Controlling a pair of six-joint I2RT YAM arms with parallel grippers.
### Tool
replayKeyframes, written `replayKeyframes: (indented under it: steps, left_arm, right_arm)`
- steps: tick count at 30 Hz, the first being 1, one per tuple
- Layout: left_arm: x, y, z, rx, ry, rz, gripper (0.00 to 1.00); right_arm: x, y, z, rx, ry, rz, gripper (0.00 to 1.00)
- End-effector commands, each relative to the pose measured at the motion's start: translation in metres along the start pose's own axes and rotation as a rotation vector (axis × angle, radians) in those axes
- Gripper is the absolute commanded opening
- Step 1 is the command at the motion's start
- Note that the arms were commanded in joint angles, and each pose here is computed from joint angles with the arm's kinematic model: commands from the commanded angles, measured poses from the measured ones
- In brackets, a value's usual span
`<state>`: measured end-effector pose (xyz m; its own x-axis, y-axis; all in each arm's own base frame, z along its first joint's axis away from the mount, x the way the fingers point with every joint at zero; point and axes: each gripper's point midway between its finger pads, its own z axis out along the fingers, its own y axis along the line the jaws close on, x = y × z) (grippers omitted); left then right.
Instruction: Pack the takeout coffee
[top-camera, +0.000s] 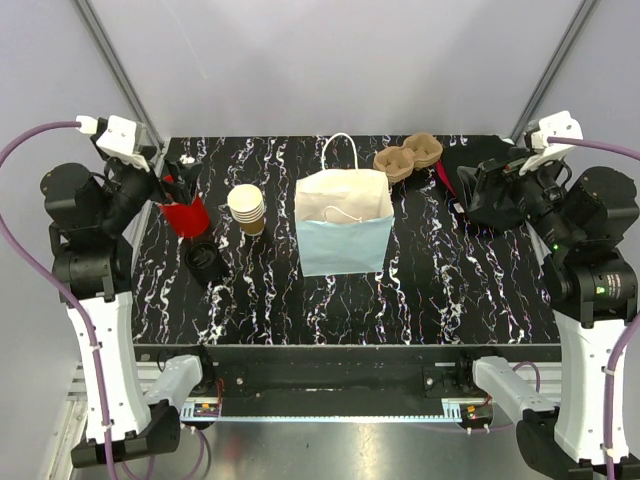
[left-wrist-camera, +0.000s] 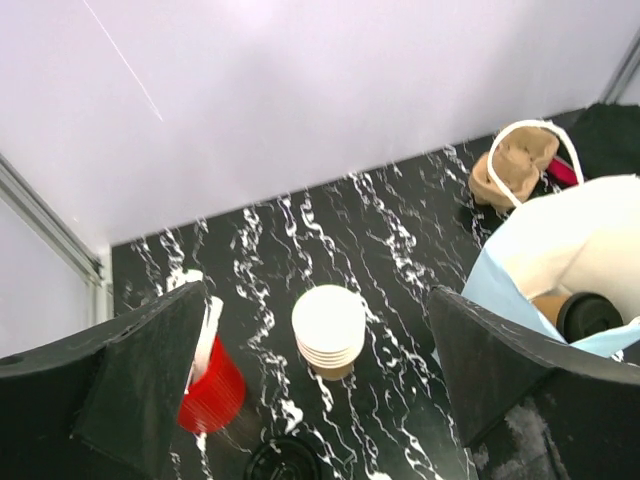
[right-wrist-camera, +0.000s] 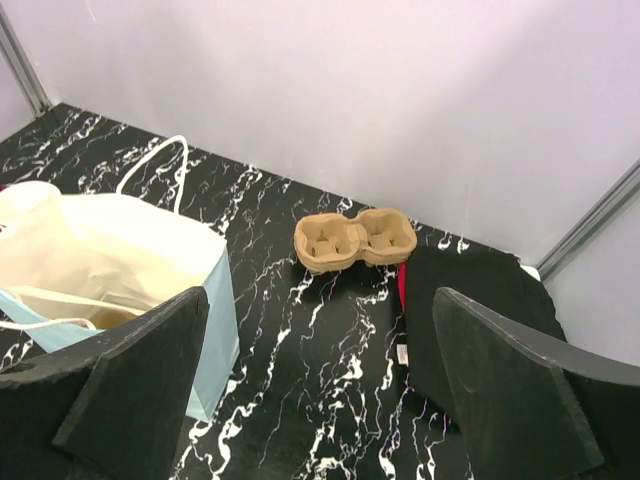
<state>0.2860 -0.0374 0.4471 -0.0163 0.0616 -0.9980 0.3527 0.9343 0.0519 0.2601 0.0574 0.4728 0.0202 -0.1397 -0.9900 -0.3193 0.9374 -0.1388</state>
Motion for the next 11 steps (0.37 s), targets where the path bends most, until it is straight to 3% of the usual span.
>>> replayKeyframes:
  steps: [1,11]
  left_arm:
    - [-0.0152,0.0043,-0.0043,-0.034,-0.032,0.012,0.99]
    - [-0.0221,0.004,-0.0061,-0.039,-0.046,0.003,0.99]
  right_arm:
    - [-0.0185,-0.0029,-0.0018,0.015,-0.048,0.019,1.0]
    - [-0.0151,-0.0021,-0.0011,0.011,-0.039,0.018,1.0]
